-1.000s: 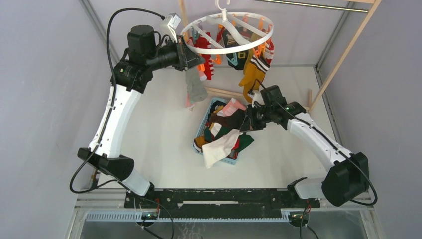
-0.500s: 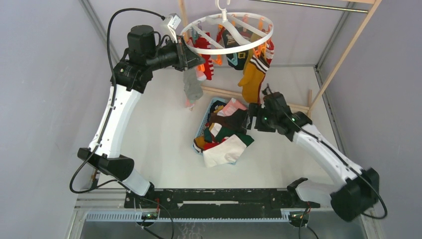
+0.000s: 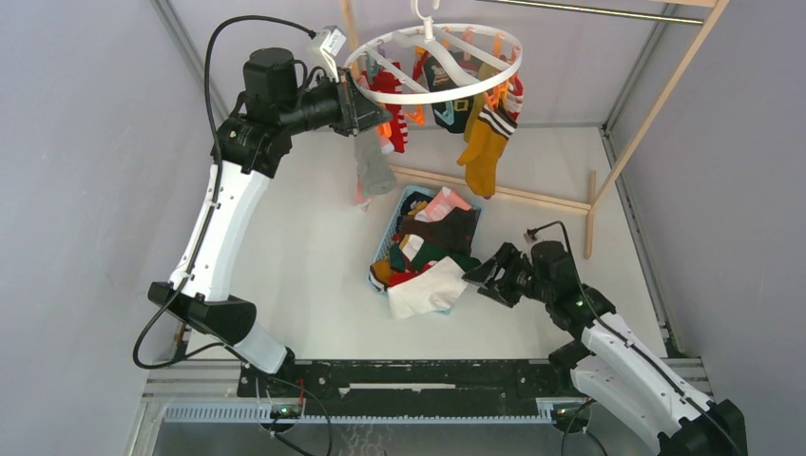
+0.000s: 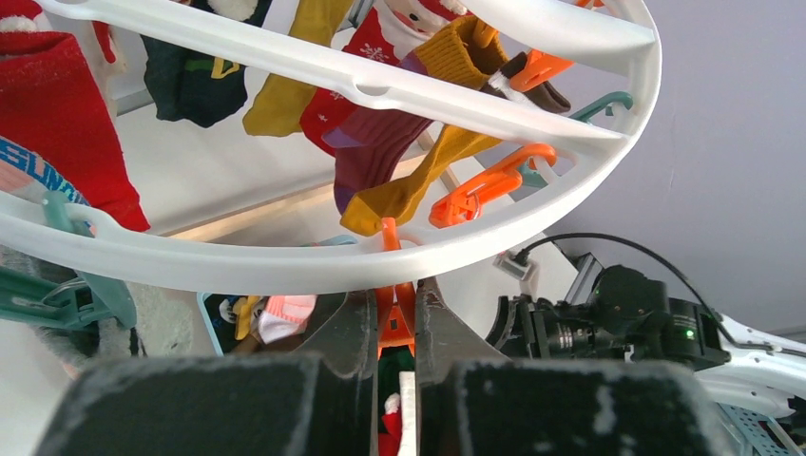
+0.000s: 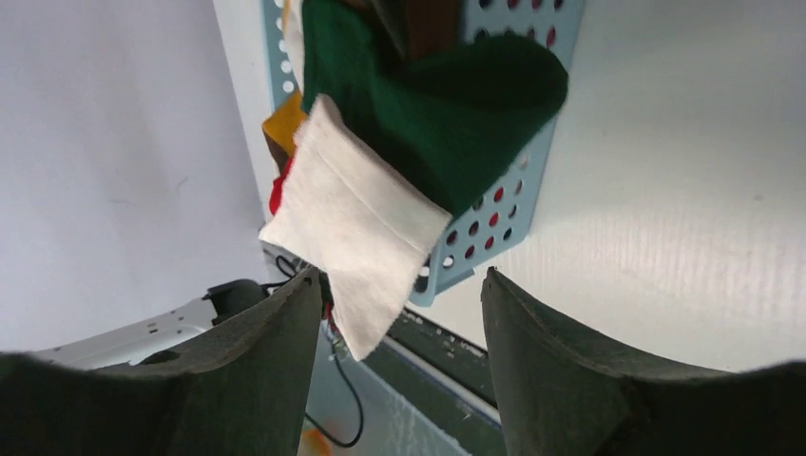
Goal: Clip the socks to the hanger
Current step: Pick up the sock from the bin.
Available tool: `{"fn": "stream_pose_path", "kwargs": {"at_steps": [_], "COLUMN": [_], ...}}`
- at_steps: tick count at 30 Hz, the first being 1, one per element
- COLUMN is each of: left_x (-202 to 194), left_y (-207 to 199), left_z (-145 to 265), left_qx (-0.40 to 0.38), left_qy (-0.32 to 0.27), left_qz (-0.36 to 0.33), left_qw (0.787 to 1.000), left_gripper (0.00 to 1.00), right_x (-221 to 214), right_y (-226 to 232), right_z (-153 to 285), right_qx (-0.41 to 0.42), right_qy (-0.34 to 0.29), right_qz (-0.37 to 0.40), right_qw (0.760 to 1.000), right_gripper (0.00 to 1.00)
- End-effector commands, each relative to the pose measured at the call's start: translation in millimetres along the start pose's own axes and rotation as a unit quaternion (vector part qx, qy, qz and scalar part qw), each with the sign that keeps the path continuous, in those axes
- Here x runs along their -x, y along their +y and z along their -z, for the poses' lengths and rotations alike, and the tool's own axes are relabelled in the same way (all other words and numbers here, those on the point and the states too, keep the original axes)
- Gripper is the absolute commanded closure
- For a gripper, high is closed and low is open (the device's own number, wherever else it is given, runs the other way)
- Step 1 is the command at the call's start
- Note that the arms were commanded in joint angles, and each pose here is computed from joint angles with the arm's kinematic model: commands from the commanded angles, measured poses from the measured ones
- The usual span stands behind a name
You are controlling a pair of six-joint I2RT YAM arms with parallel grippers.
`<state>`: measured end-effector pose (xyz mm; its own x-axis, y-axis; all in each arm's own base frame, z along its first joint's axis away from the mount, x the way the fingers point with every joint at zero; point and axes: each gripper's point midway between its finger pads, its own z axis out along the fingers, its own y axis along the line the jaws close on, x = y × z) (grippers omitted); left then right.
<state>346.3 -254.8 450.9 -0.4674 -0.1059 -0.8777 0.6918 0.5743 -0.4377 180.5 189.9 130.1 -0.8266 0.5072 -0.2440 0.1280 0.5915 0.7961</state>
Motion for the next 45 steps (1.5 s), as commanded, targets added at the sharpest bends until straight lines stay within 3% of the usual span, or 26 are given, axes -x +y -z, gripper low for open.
{"fn": "stream_pose_path", "kwargs": {"at_steps": [1, 8, 15, 22, 36, 45], "left_x": [7, 8, 10, 10, 12, 12], "left_y": [-19, -19, -20, -20, -23, -23], "left_z": [16, 15, 16, 16, 16, 16], "left_qx": [-0.024, -0.024, -0.024, -0.026, -0.03, -0.031], "left_qy": [-0.014, -0.014, -0.017, -0.017, -0.017, -0.017], "left_qz": [-0.023, -0.023, -0.025, -0.023, -0.021, -0.021], "left_qw": [0.999, 0.999, 0.999, 0.999, 0.999, 0.999], "left_gripper": [1.0, 1.0, 1.0, 1.0, 1.0, 1.0], "right_x": [-2, -8, -7, 4, 29, 33], "right_y": [35, 35, 34, 37, 33, 40], "right_z": [1, -14, -23, -20, -39, -44], "right_qx": [0.086, 0.104, 0.103, 0.12, 0.133, 0.145], "right_qy": [0.01, 0.035, 0.037, 0.006, -0.059, -0.057], "right_qz": [-0.045, -0.064, -0.063, -0.073, -0.123, -0.124], "right_qw": [0.995, 0.992, 0.992, 0.99, 0.982, 0.98], "right_gripper": [0.32, 0.4, 0.42, 0.48, 0.48, 0.67]}}
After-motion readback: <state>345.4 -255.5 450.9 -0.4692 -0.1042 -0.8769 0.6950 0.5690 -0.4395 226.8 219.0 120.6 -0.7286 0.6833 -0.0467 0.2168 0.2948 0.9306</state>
